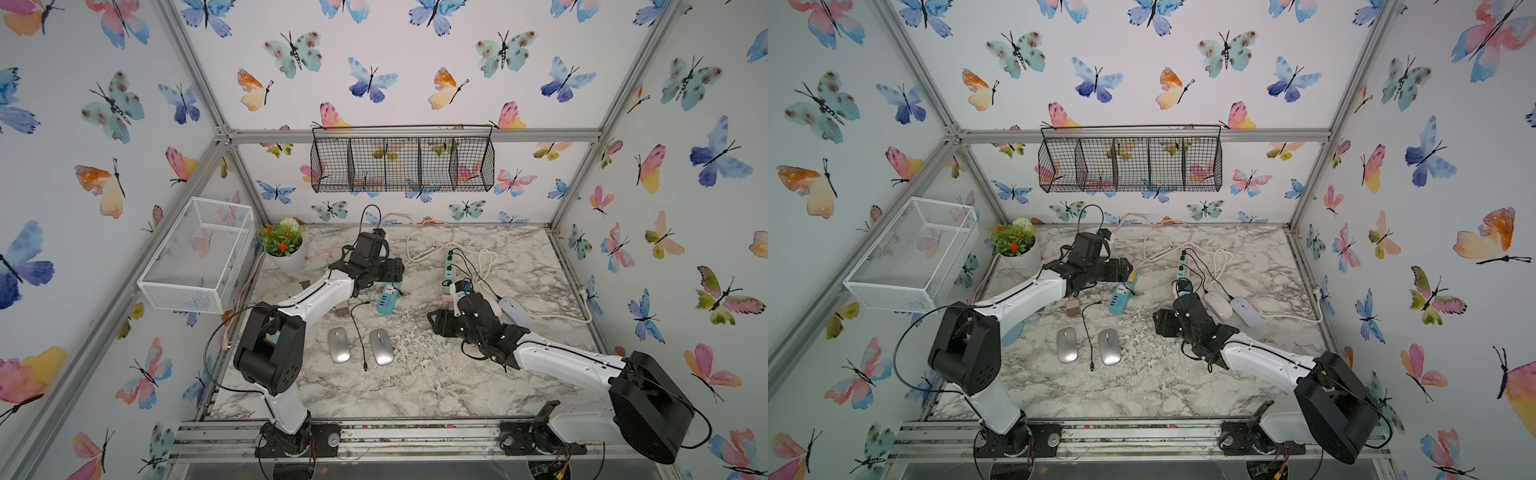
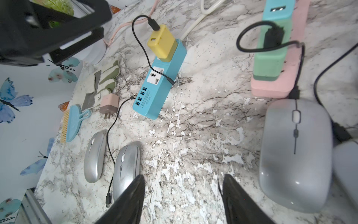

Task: Unplug the wireless mouse
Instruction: Remove the plug from the socket.

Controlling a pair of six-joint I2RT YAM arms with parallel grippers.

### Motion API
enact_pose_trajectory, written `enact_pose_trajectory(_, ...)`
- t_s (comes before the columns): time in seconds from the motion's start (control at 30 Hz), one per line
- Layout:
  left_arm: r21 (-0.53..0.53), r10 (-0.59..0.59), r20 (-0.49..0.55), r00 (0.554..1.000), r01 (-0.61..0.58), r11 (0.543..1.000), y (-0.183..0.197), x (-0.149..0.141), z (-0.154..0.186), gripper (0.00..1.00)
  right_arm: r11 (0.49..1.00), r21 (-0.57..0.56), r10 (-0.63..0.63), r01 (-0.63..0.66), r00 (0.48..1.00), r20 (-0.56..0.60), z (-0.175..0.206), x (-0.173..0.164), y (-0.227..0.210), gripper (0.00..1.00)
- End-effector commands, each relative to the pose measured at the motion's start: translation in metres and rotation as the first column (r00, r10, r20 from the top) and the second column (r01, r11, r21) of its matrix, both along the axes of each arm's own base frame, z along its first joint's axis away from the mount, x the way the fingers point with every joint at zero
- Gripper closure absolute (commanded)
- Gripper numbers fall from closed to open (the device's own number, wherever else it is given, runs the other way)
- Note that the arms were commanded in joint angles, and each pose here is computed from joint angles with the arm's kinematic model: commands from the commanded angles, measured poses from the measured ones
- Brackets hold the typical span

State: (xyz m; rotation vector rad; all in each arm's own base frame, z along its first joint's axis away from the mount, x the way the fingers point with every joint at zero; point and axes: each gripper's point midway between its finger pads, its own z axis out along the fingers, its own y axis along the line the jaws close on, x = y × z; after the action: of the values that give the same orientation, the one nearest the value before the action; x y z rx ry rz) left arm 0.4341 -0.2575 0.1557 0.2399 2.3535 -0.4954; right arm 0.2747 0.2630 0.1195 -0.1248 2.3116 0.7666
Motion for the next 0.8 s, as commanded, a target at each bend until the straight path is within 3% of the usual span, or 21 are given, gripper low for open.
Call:
enact_pose_trajectory(0.0,0.171,0.031,-0.051,0.998,-0.022,0.985,0.009,0.006,-0.033,0.21,0.995,0.038,0.097,-0.097,0.995,0.014,0.012,-0.009,0.009,0.36)
enact_pose_trajectory(0.33,0.24,0.026,-0.112,0.993,0.001,0.971,-0.009,0.037,-0.065,0.35,0.997,0.012,0.073,-0.073,0.997,0.005,0.005,-0.019,-0.008,0.38)
enact_pose_trajectory(0.77,0.265,0.02,-0.139,0.99,0.018,0.964,-0.017,0.036,-0.08,0.74,0.999,0.02,0.048,-0.047,0.999,-0.027,-0.007,-0.027,-0.017,0.39)
